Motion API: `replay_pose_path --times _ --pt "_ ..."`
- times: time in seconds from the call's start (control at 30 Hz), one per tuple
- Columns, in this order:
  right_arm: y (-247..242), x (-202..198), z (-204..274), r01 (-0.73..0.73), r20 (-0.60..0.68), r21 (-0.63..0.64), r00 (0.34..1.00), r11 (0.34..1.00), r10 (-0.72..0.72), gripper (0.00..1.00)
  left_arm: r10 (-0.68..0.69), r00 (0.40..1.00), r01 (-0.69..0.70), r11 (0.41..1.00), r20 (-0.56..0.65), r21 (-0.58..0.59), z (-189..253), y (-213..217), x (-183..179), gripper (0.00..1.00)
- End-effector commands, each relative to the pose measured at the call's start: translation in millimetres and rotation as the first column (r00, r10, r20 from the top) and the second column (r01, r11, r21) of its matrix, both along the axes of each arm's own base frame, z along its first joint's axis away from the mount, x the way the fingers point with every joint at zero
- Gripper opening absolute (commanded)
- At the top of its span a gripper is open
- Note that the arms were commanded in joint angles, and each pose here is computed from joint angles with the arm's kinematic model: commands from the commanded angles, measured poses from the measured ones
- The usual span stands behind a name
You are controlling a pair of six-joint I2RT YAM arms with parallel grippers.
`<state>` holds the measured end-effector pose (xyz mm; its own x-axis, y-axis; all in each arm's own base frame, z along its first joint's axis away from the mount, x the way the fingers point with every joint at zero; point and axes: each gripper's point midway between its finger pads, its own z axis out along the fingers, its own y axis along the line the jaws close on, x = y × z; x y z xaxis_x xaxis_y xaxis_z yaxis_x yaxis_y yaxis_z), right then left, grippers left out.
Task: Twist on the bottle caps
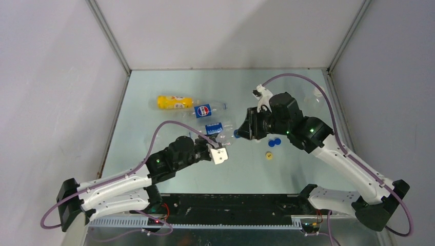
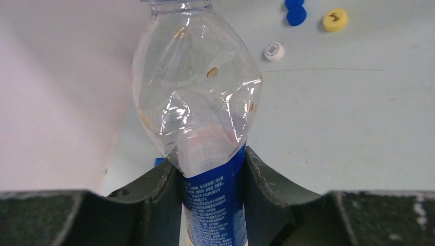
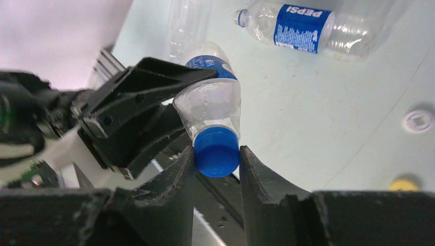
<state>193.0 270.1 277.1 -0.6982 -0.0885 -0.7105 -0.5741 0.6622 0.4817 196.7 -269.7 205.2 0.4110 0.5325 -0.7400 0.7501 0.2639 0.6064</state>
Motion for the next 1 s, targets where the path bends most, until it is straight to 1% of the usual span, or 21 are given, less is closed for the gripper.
replay_pose_path --times 0.0,0.1,0.13,0.2,0.23,0.27,0.3,0.33,0.37,0.4,0.43,0.47,0.5,0.57,0.6,0.63,0.67,0.7,0.77,0.9,0.97 --pt "0 30 27 0.247 -0.123 0.157 0.966 0.956 -0.229 0.21 -0.001 0.992 0.014 0.995 0.126 -0.101 41 -9 1 0.19" --pt "-2 27 43 0.164 -0.001 0.173 0.986 0.971 -0.167 0.37 0.018 0.996 -0.011 0.997 0.088 -0.078 32 -6 3 0.17" --pt "-3 26 47 0.112 0.077 0.158 0.989 0.981 -0.126 0.44 0.020 0.997 -0.015 0.997 0.076 -0.071 29 -5 4 0.17" --pt "-6 22 58 0.020 0.207 0.134 0.977 0.991 -0.048 0.51 0.012 1.000 -0.010 0.998 0.026 -0.064 23 -4 4 0.16" --pt "-9 17 64 -0.046 0.294 0.103 0.956 0.994 0.014 0.53 -0.006 1.000 0.005 0.999 -0.021 -0.054 17 -3 2 0.16" --pt "-10 14 67 -0.085 0.342 0.081 0.938 0.993 0.053 0.56 -0.019 0.999 0.017 0.999 -0.047 -0.047 14 -3 0 0.16" --pt "-13 8 71 -0.157 0.424 0.031 0.896 0.987 0.129 0.57 -0.052 0.995 0.048 0.998 -0.090 -0.042 11 -3 -3 0.16" --pt "-15 3 74 -0.191 0.464 0.009 0.870 0.982 0.165 0.58 -0.090 0.988 0.085 0.995 -0.122 -0.044 9 -5 -7 0.16" --pt "-16 -5 72 -0.270 0.519 -0.057 0.814 0.961 0.259 0.58 -0.105 0.983 0.102 0.994 -0.153 -0.028 6 -4 -10 0.16" --pt "-17 -11 72 -0.312 0.550 -0.089 0.776 0.946 0.308 0.59 -0.144 0.974 0.140 0.990 -0.176 -0.035 6 -6 -15 0.16" --pt "-17 -24 67 -0.406 0.591 -0.169 0.687 0.898 0.422 0.58 -0.161 0.966 0.159 0.987 -0.200 -0.027 5 -6 -18 0.16" --pt "-17 -36 67 -0.469 0.611 -0.193 0.630 0.862 0.480 0.58 -0.203 0.954 0.199 0.979 -0.222 -0.039 6 -9 -23 0.16" --pt "-19 -42 60 -0.507 0.633 -0.274 0.545 0.818 0.550 0.58 -0.218 0.945 0.216 0.976 -0.243 -0.036 7 -9 -26 0.16" --pt "-21 -53 52 -0.551 0.655 -0.369 0.417 0.749 0.629 0.60 -0.271 0.920 0.268 0.962 -0.282 -0.048 10 -12 -34 0.16" --pt "-22 -56 50 -0.555 0.661 -0.395 0.382 0.732 0.646 0.61 -0.302 0.905 0.299 0.953 -0.301 -0.057 10 -14 -39 0.16" --pt "-23 -60 43 -0.565 0.656 -0.449 0.319 0.693 0.684 0.61 -0.314 0.894 0.314 0.948 -0.319 -0.054 11 -15 -42 0.16" --pt "-24 -61 40 -0.563 0.650 -0.475 0.293 0.676 0.701 0.61 -0.337 0.878 0.339 0.939 -0.339 -0.054 9 -16 -47 0.16" --pt "-25 -63 36 -0.564 0.642 -0.514 0.246 0.646 0.726 0.61 -0.347 0.872 0.350 0.935 -0.345 -0.055 12 -18 -48 0.16" --pt "-24 -65 32 -0.558 0.632 -0.554 0.201 0.617 0.749 0.61 -0.368 0.856 0.373 0.926 -0.361 -0.060 13 -21 -52 0.16" --pt "-21 -69 24 -0.566 0.607 -0.601 0.136 0.564 0.783 0.59 -0.393 0.841 0.397 0.915 -0.371 -0.070 16 -23 -56 0.16" --pt "-20 -71 18 -0.576 0.587 -0.615 0.122 0.539 0.800 0.58 -0.399 0.838 0.402 0.913 -0.371 -0.072 17 -24 -56 0.16"
